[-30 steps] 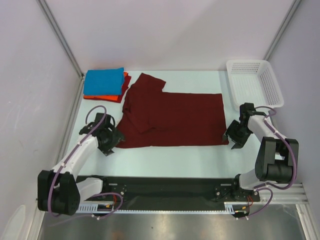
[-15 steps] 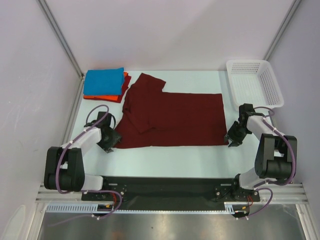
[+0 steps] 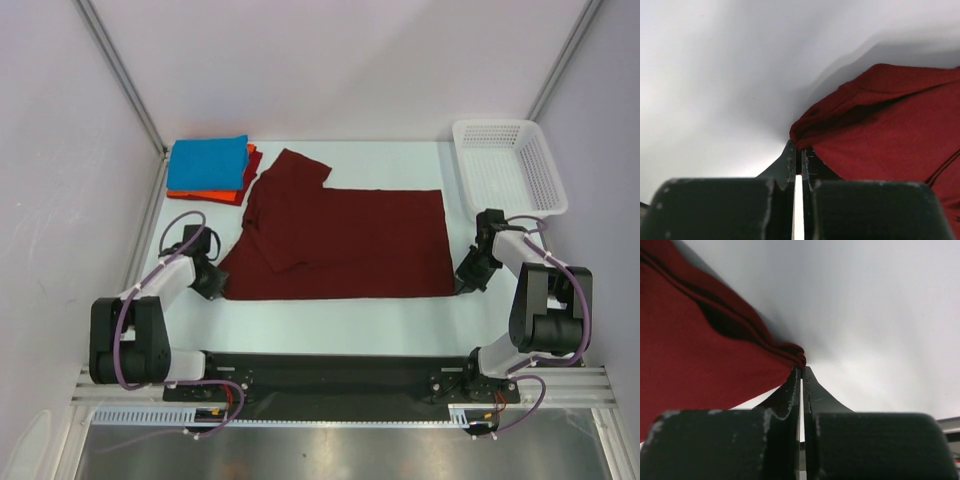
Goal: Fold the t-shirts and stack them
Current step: Fold the tshirt
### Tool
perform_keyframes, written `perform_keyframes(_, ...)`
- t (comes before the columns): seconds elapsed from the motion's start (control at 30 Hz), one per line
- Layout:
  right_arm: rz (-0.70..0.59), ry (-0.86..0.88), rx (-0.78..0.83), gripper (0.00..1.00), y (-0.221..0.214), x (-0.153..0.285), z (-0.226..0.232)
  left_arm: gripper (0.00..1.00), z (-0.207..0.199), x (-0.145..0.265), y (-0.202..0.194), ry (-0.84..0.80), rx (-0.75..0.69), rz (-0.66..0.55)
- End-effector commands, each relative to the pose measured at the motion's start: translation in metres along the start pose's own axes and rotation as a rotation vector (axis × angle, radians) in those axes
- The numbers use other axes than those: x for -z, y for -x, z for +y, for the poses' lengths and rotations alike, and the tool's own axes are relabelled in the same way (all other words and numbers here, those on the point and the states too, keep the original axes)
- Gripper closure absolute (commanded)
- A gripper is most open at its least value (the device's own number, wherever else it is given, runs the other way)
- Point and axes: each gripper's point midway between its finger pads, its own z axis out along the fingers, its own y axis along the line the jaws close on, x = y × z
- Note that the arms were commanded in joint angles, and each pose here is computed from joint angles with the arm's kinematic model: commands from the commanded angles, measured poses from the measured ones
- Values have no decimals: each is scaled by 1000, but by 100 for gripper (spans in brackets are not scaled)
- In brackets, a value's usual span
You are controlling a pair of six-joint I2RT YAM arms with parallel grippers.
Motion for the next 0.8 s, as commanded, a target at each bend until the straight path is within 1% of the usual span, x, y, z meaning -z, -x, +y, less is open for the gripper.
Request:
perform_keyframes(0.0, -43, -108, -23, 100, 6, 8, -24, 100, 29, 3, 13, 82, -3, -65)
perform_keyframes(0.07, -33, -103, -17, 100, 5, 10, -23, 100, 32, 2, 11, 82, -8, -54)
perform_keyframes(0.1, -24, -76, -10, 100, 4, 11, -17, 96, 34, 1, 11, 89, -30, -49)
perform_keyframes(0.13, -16, -64, 19, 87, 2, 13, -13, 88, 33, 4, 11, 90, -47, -43)
perform_keyframes(0.17, -8, -57, 31, 77, 0, 15, -10, 76, 33, 7, 10, 88, -70, -37)
perform_keyframes(0.2, 12, -54, 46, 68, -6, 19, -8, 47, 33, 13, 11, 72, -68, -48)
perform_keyframes(0.23, 8, -49, 65, 51, -8, 24, -4, 36, 37, 17, 7, 74, -71, -42)
perform_keyframes(0.3, -22, -29, 79, 40, -9, 39, 0, 23, 36, 28, 8, 42, -51, -71)
perform_keyframes(0.33, -45, -10, 97, 32, -8, 48, 8, 21, 38, 41, 10, 20, -37, -104)
perform_keyframes(0.37, -69, 0, 107, 32, -5, 56, 12, 16, 37, 48, 11, 6, -19, -122)
perform_keyframes(0.4, -83, -16, 117, 28, -5, 63, 10, 17, 39, 54, 14, 9, -14, -143)
perform_keyframes(0.43, -104, -8, 127, 27, -3, 71, 13, 19, 36, 66, 20, 8, -20, -160)
perform_keyframes(0.47, -132, 6, 136, 27, 4, 80, 18, 25, 29, 74, 23, -18, -70, -175)
perform_keyframes(0.5, -137, 15, 174, 27, 2, 84, 25, 28, 19, 81, 25, -62, -80, -174)
perform_keyframes(0.53, -149, 22, 186, 28, 4, 87, 29, 31, -9, 97, 32, -165, -118, -212)
perform_keyframes(0.57, -167, 40, 210, 28, 7, 92, 38, 32, -29, 104, 25, -233, -188, -211)
perform_keyframes(0.6, -178, 59, 219, 28, 10, 93, 44, 34, -46, 110, 23, -286, -209, -215)
perform_keyframes(0.63, -174, 62, 232, 29, 11, 91, 48, 34, -70, 119, 19, -382, -225, -203)
perform_keyframes(0.67, -172, 68, 237, 29, 13, 90, 51, 32, -81, 118, 12, -411, -243, -173)
perform_keyframes(0.7, -174, 87, 242, 29, 16, 93, 59, 31, -88, 108, 5, -397, -243, -116)
perform_keyframes(0.73, -171, 89, 244, 30, 17, 93, 62, 31, -101, 108, -2, -432, -244, -66)
perform_keyframes(0.77, -165, 90, 246, 30, 19, 93, 65, 31, -107, 104, -3, -434, -239, -56)
